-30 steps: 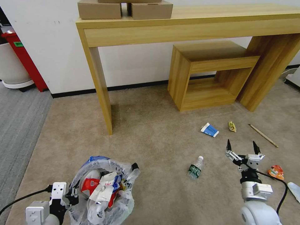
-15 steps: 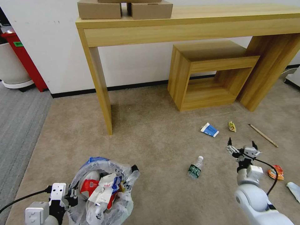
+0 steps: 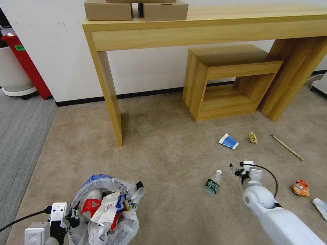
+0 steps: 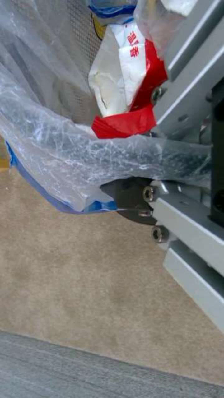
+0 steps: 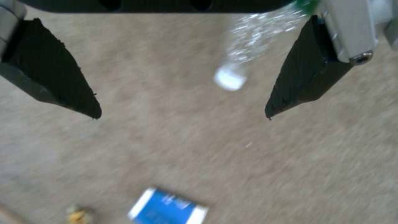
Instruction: Pick up the trash bin and place the garbage on the floor into it.
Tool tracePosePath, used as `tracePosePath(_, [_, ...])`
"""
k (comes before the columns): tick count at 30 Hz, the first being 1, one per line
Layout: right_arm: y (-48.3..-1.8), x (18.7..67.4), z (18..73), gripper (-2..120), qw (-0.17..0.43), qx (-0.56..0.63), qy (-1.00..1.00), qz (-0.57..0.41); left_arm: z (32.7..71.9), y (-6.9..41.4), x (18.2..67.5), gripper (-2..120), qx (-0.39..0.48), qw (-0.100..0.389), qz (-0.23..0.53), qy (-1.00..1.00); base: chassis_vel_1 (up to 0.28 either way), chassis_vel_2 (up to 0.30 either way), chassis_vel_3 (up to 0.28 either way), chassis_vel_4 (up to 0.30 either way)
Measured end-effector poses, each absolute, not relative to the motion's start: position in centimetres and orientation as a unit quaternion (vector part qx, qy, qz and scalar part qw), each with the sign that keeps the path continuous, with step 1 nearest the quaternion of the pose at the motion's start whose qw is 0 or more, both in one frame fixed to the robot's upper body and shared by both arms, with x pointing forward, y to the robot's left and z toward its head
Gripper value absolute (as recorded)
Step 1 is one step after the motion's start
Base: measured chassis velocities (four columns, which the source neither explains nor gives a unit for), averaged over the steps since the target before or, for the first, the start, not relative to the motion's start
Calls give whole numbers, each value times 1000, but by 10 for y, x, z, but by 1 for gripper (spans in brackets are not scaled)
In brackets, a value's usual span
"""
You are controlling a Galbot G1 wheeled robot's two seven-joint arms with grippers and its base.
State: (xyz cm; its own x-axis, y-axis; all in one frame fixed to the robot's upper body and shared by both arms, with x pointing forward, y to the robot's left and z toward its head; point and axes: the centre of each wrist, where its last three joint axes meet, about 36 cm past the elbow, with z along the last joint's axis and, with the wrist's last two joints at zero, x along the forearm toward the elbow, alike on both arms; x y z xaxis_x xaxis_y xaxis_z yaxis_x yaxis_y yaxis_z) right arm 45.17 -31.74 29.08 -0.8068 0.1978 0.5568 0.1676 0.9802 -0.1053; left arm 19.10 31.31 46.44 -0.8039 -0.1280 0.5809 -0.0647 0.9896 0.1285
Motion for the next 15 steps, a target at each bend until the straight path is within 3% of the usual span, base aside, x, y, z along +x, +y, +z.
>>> tracePosePath(7, [-296,462,279,100,313,-87,-945,22,461,314,191,0,56,313,-51,-947,0,0,0,0])
tracePosePath(15, [-281,455,255,100,392,-100,-915,3,458,314,191,0,56,317,-45,-946,0,0,0,0])
